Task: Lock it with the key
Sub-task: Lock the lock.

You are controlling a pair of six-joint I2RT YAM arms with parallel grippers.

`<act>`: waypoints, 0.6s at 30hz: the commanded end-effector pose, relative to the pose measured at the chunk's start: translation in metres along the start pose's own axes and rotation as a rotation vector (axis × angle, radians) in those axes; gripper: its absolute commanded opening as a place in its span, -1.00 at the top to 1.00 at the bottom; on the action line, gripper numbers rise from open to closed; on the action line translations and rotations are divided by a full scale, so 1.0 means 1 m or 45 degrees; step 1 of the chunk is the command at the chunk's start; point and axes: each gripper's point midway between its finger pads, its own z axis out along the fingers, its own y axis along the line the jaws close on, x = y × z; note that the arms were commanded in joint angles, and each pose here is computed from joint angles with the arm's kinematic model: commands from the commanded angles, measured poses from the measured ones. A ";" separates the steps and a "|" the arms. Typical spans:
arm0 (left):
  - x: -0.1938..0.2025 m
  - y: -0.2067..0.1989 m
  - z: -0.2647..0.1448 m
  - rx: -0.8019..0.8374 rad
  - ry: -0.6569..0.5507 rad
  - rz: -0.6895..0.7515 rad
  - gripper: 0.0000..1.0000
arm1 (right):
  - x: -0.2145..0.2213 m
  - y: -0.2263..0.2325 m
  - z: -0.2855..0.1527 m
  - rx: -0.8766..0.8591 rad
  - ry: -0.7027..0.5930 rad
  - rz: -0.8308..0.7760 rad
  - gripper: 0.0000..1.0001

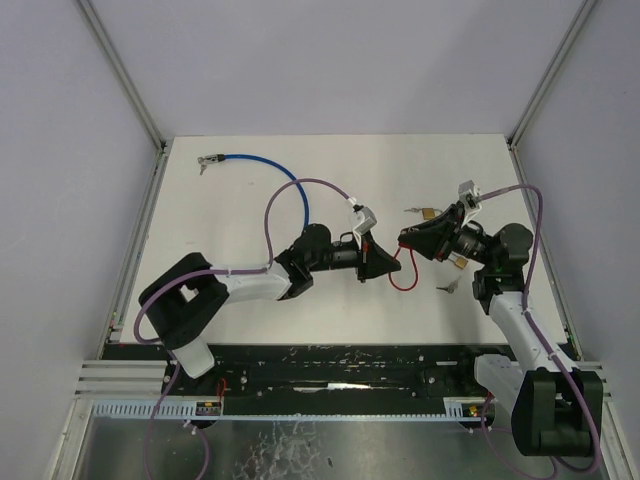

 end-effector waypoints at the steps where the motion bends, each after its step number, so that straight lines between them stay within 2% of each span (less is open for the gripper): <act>1: -0.072 -0.033 0.012 0.130 -0.319 0.146 0.99 | -0.004 0.010 0.000 -0.038 -0.051 -0.016 1.00; 11: -0.081 -0.021 0.019 0.057 -0.403 0.183 0.99 | -0.009 0.016 0.000 -0.051 -0.065 -0.007 1.00; 18: -0.105 -0.025 0.016 0.050 -0.519 0.203 0.99 | -0.006 0.013 -0.001 -0.041 -0.066 -0.036 1.00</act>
